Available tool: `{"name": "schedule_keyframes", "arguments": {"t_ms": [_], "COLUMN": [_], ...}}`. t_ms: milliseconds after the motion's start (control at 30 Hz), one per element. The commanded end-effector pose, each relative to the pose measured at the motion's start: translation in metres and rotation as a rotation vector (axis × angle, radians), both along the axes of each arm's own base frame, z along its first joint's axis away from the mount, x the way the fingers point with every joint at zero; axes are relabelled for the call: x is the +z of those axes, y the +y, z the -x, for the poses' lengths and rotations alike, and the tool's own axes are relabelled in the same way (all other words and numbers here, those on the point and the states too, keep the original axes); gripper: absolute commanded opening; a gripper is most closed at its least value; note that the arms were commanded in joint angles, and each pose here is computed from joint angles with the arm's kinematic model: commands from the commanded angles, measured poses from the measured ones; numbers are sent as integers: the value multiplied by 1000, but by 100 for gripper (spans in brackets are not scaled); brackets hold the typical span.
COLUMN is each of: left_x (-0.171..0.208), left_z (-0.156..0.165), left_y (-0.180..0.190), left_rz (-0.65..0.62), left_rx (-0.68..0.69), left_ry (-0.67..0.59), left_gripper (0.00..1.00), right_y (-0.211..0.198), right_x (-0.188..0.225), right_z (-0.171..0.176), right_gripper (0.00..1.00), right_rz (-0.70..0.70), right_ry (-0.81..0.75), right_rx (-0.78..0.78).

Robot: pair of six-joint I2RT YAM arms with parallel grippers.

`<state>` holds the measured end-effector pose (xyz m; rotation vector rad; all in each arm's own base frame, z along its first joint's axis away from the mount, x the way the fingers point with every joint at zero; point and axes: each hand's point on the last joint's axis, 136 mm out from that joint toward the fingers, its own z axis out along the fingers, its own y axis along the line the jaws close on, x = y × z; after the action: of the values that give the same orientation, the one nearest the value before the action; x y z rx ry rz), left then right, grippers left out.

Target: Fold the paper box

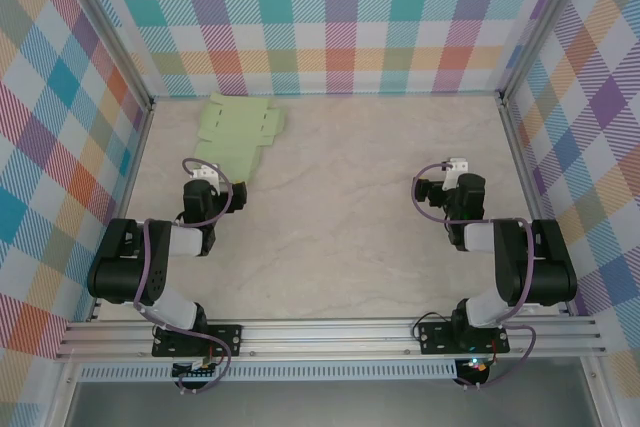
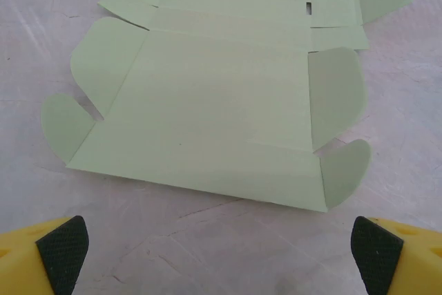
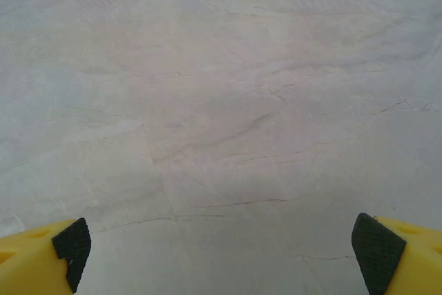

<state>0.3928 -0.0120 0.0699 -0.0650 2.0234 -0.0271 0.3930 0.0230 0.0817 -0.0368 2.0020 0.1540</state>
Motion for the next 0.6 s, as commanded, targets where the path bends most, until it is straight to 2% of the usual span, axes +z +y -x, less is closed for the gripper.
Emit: {"name": "schedule_keyframes", "arguments": {"t_ms": [0,567], "left_x": [9,9], "left_z": [-6,-6], "left_y": [-4,-3], "left_rz": [10,11], "left_rx": [-10,-8], "left_ry": [-29,-30], "left_gripper": [100,100], "right_y": [2,2], "right_x": [9,9], "right_z": [-4,-4], "right_gripper": [100,100], "right_rz": [0,-2], "right_ry": [-34,-34], "right_rx": [19,21]}}
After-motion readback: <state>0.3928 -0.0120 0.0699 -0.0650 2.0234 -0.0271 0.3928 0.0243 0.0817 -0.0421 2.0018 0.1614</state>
